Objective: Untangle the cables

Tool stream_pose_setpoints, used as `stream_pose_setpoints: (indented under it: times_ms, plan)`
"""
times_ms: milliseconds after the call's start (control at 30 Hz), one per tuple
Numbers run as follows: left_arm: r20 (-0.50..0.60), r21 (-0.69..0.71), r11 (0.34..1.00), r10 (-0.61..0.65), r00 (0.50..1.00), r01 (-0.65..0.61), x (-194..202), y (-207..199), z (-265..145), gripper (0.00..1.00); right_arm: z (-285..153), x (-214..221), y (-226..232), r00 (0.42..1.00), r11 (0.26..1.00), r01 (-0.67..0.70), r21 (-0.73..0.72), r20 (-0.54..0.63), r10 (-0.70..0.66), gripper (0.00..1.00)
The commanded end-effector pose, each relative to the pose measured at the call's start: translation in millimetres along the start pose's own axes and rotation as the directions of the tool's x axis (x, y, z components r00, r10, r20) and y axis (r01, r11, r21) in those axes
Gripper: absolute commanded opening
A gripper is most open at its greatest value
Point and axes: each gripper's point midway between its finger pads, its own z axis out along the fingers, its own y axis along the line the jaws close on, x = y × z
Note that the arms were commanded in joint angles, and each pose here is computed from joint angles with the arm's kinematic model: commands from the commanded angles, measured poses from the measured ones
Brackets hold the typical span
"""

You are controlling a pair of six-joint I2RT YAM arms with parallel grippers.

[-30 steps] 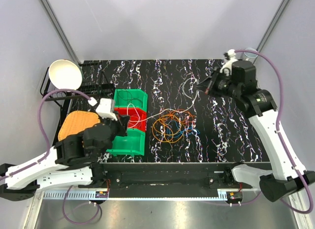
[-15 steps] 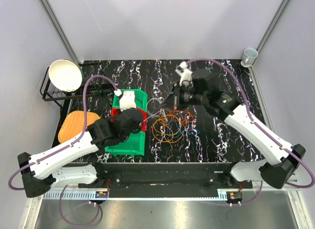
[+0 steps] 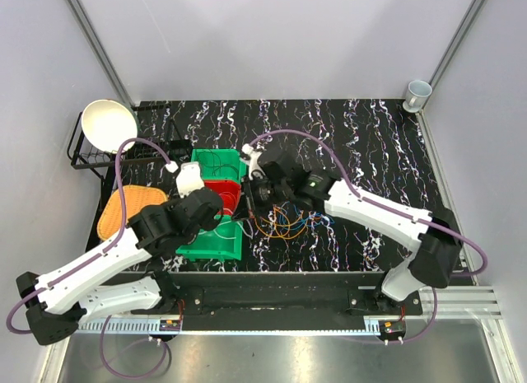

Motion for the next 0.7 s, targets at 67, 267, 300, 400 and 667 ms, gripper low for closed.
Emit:
stream_pose_setpoints:
  times_ms: [67, 267, 300, 400, 667]
  plan:
    - [-0.040, -0.076, 0.996, -0.055, 0.998, 0.052, 15, 24, -4, 0.00, 21, -18, 21, 0.999, 0.999, 0.011, -0.045, 0.049, -0.008, 0.00]
    - [-0.040, -0.108, 0.992, -0.073, 0.996, 0.069, 21, 35, -3, 0.00, 47, -13, 29, 1.000, 0.998, 0.024, -0.065, 0.010, -0.023, 0.00]
    - [-0.039, -0.113, 0.991, -0.074, 0.997, 0.069, 22, 37, -3, 0.00, 50, -15, 30, 1.000, 0.997, 0.029, -0.068, 0.012, -0.028, 0.00]
    - [-0.039, -0.138, 0.988, -0.074, 0.996, 0.068, 23, 43, -2, 0.00, 62, -17, 23, 1.000, 0.998, 0.030, -0.052, 0.010, -0.029, 0.00]
    - [-0.045, -0.182, 0.981, -0.076, 0.996, 0.067, 27, 53, 3, 0.00, 95, -16, 11, 1.000, 0.998, 0.030, -0.060, -0.007, -0.031, 0.00]
